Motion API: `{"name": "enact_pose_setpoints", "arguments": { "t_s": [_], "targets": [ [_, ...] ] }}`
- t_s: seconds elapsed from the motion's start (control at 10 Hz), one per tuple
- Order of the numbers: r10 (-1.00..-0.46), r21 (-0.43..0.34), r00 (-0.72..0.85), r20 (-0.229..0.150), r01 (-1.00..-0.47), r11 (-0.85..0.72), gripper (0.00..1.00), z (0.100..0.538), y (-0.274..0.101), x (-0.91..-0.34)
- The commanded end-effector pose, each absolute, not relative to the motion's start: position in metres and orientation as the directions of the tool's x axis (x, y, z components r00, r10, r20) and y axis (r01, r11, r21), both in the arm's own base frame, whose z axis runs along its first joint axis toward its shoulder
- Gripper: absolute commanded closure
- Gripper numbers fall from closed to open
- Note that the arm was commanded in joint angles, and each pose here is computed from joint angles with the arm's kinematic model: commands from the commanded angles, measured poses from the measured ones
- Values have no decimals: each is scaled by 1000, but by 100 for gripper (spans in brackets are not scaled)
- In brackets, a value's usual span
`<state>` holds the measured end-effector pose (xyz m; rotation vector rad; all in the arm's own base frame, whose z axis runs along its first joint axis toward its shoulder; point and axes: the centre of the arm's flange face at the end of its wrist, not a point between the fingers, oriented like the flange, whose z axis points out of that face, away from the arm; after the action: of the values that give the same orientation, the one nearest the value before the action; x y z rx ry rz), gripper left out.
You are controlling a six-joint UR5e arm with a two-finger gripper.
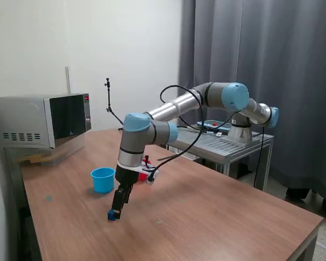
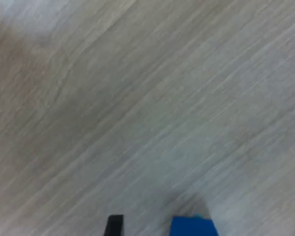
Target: Place red objects in the red bin, and blue objects in the blue bin.
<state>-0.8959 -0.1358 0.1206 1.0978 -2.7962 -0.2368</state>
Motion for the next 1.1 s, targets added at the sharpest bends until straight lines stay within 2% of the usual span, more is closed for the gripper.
{"name": "enact_pose_setpoints", "arguments": {
  "t_s": [0.0,0.2,0.4,0.7,1.0],
  "targets": [
    [-681,188,-731,57,-662,726,0,116,-129,-896],
    [-686,181,-726,48,-669,721,0,105,-128,-897],
    [-733,187,-679,37,-716,673,0,93,-126,-901],
    [-768,194,-639,34,-750,633,0,92,-126,-904],
    [-773,214,-633,44,-750,626,0,103,-124,-907]
  ]
}}
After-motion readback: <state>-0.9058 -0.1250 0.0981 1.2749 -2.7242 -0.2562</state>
